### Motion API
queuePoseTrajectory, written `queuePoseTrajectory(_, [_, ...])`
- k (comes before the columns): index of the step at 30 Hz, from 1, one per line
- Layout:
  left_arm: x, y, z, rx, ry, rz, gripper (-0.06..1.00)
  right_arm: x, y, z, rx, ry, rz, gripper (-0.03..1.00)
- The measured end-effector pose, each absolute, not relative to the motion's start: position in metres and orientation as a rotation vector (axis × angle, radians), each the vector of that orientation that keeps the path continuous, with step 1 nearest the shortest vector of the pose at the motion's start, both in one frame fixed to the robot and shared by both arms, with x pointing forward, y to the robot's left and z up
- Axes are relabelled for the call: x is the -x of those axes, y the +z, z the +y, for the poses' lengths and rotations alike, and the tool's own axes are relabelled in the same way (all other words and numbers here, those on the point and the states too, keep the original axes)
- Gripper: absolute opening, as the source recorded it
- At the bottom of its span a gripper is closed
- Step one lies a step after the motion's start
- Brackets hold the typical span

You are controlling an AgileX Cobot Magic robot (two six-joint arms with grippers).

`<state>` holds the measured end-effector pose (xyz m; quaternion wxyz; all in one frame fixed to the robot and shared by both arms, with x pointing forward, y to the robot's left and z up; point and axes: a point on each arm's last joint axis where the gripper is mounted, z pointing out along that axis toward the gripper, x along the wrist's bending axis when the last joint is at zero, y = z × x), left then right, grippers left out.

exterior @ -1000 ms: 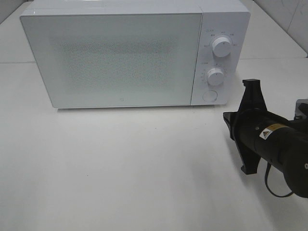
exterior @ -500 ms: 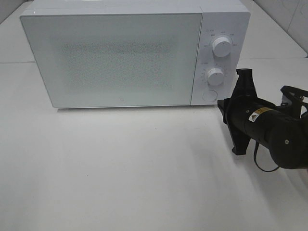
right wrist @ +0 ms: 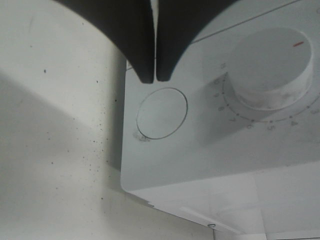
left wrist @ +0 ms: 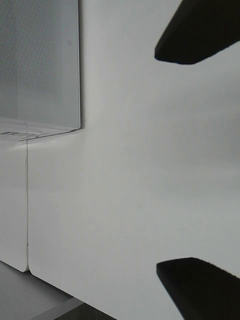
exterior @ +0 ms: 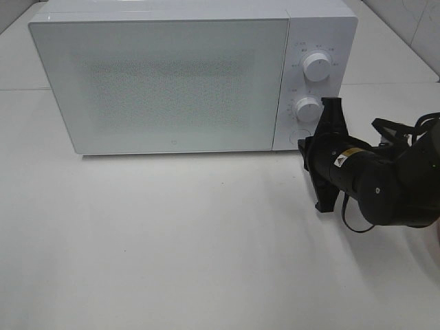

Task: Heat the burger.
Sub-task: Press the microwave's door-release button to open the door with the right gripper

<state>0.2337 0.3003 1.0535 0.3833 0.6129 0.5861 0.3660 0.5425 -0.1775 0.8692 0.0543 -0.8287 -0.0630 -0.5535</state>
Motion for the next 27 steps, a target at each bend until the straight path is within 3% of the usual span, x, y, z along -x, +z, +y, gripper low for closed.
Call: queuePoseTrajectory(27, [-0.234,1.054,0.3,-1.563,0.933,1.494,0.97,-0.578,0.847,-0.181,2.536,-1.704,-0.158,0.0])
